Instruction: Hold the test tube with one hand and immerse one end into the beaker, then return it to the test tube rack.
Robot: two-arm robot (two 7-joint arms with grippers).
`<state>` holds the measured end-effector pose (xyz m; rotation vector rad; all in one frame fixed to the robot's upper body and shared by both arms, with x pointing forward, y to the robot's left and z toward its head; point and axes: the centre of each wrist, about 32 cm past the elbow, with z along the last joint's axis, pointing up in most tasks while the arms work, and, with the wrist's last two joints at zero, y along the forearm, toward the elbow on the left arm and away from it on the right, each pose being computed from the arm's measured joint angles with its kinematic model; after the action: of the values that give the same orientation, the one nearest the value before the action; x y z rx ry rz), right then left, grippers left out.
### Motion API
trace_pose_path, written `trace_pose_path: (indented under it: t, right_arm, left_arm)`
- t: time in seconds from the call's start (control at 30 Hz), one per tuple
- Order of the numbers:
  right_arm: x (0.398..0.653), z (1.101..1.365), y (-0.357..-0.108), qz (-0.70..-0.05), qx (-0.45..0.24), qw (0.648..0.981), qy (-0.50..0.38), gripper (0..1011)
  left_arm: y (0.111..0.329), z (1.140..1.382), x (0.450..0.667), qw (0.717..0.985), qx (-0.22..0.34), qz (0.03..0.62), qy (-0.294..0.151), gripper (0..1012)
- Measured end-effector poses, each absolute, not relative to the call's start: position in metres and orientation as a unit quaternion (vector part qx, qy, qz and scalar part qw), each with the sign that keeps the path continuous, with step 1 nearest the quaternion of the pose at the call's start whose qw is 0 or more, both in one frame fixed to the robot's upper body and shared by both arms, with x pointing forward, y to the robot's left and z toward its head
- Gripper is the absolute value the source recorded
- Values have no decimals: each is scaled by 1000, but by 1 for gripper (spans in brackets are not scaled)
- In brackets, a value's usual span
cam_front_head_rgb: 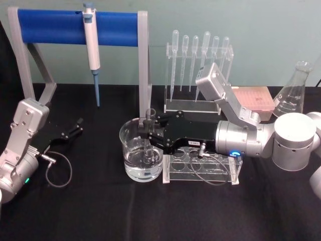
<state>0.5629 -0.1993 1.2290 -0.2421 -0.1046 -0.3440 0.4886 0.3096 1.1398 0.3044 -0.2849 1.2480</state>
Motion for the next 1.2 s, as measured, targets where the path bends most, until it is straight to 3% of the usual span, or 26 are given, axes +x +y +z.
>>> trace_pose_path:
  t: [1.2]
  right_arm:
    - [563,1229,-199,-171,-120,977,-52,224]
  left_arm:
    - [310,1140,489,791,142,580,-132,1000]
